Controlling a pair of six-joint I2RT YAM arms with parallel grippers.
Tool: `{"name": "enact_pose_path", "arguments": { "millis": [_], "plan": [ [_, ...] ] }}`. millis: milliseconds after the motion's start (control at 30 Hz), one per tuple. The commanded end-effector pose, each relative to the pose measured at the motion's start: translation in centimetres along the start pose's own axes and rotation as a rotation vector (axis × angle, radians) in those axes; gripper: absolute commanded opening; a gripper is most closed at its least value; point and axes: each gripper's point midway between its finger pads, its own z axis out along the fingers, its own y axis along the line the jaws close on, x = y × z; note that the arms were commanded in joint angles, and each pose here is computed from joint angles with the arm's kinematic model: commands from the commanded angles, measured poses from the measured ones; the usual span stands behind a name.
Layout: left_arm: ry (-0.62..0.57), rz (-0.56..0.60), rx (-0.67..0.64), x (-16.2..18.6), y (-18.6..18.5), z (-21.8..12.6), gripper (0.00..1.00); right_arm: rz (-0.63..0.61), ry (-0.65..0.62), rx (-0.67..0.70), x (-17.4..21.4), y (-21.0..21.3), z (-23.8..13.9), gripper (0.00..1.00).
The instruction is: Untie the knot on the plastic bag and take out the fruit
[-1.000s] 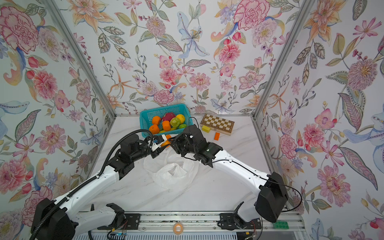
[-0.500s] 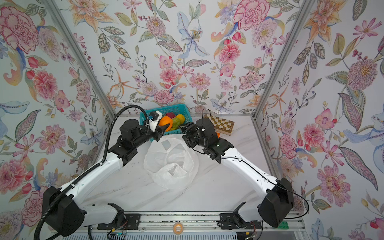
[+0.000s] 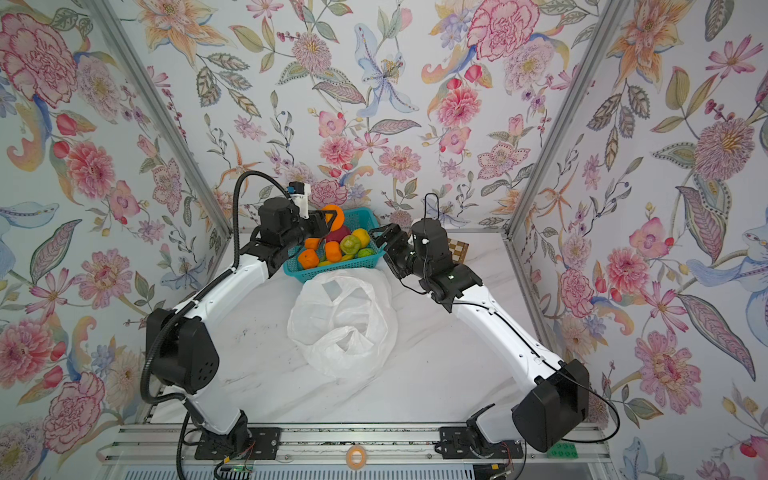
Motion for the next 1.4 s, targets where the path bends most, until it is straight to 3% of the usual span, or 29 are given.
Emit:
{"name": "enact_pose_path", "arguments": {
  "millis": [0, 133, 467, 800, 1067, 1200, 1367],
  "plan": [
    [0.064, -0.142, 0.052, 0.9, -0.5, 2.1, 0.29, -0.01, 0.023, 0.037, -1.1, -1.3, 0.4, 0.93],
    [0.048, -0.203, -0.055, 1.4, 2.4, 3.7, 0.29, 0.006, 0.034, 0.041, -2.0, -1.9, 0.4, 0.97],
    [0.095, -0.283, -0.378, 4.4, 13.9, 4.3, 0.3, 0.035, 0.041, 0.067, -3.8, -3.3, 1.0, 0.99],
    [0.15, -0.371, -0.463, 7.7, 20.6, 5.0, 0.31, 0.057, 0.077, 0.073, -4.3, -3.8, 2.7, 0.99],
    [0.244, -0.454, -0.361, 11.2, 21.3, 7.4, 0.36, 0.069, 0.09, 0.077, -4.4, -3.9, 3.7, 0.99],
    [0.276, -0.456, -0.354, 12.3, 21.5, 7.6, 0.43, 0.071, 0.094, 0.076, -4.4, -3.9, 3.9, 0.99],
    [0.29, -0.395, -0.343, 12.1, 21.1, 7.4, 0.69, 0.005, 0.125, 0.068, -3.9, -2.8, 4.3, 0.99]
  ]
}}
